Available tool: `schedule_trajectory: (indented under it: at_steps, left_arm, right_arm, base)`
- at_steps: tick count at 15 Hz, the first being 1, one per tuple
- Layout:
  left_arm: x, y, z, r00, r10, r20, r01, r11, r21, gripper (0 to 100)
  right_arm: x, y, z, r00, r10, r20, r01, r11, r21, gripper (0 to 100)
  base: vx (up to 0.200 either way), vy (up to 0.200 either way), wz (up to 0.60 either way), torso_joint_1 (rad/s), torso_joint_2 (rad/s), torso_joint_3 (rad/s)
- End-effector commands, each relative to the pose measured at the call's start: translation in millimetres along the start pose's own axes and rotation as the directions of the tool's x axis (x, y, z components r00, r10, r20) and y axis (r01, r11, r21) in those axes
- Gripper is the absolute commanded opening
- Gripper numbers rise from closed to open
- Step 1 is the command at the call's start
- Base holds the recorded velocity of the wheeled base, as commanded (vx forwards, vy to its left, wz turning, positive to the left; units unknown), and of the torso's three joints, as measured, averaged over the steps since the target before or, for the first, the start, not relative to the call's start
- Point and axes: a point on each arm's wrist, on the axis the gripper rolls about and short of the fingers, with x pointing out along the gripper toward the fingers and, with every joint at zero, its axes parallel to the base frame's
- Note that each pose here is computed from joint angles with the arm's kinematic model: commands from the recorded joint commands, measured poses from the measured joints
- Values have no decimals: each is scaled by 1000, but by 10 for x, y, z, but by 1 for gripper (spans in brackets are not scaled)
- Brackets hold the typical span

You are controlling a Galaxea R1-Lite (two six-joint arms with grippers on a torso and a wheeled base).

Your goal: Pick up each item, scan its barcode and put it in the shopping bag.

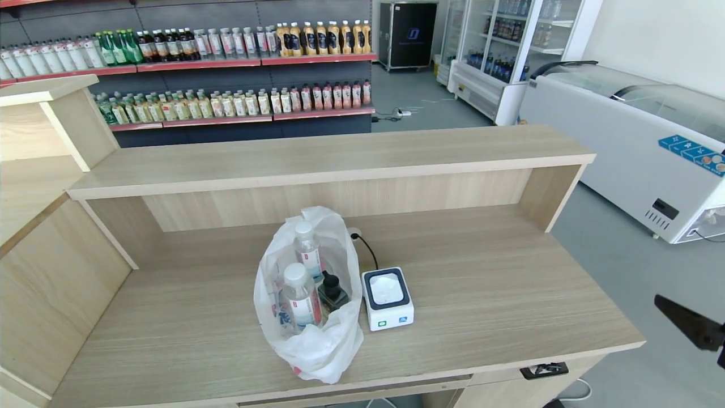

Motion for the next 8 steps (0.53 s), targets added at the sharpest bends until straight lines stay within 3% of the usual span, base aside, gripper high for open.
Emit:
schedule_trajectory:
  at_steps: [1, 3, 5, 8]
  left_arm:
    - [1, 0, 0, 1000, 0, -1, 0, 1000, 0, 100]
    - [1, 0, 0, 1000, 0, -1, 0, 1000, 0, 100]
    - [1, 0, 0, 1000, 0, -1, 0, 1000, 0, 100]
    - [1, 0, 0, 1000, 0, -1, 0, 1000, 0, 100]
  right_arm:
    - [-567, 202, -595, 996, 90, -9, -89, 991, 104, 100]
    - [-852, 234, -884, 999, 44, -4, -43, 993, 106, 100]
    - [-1030, 247, -975, 976, 106, 191, -127, 986, 104, 100]
    - [-1075, 240, -987, 959, 118, 256, -146, 985, 92, 100]
  base:
    - [0, 0, 0, 0, 0, 0]
    - [0, 0, 0, 0, 0, 0]
    - [0, 0, 0, 0, 0, 0]
    - [0, 0, 0, 0, 0, 0]
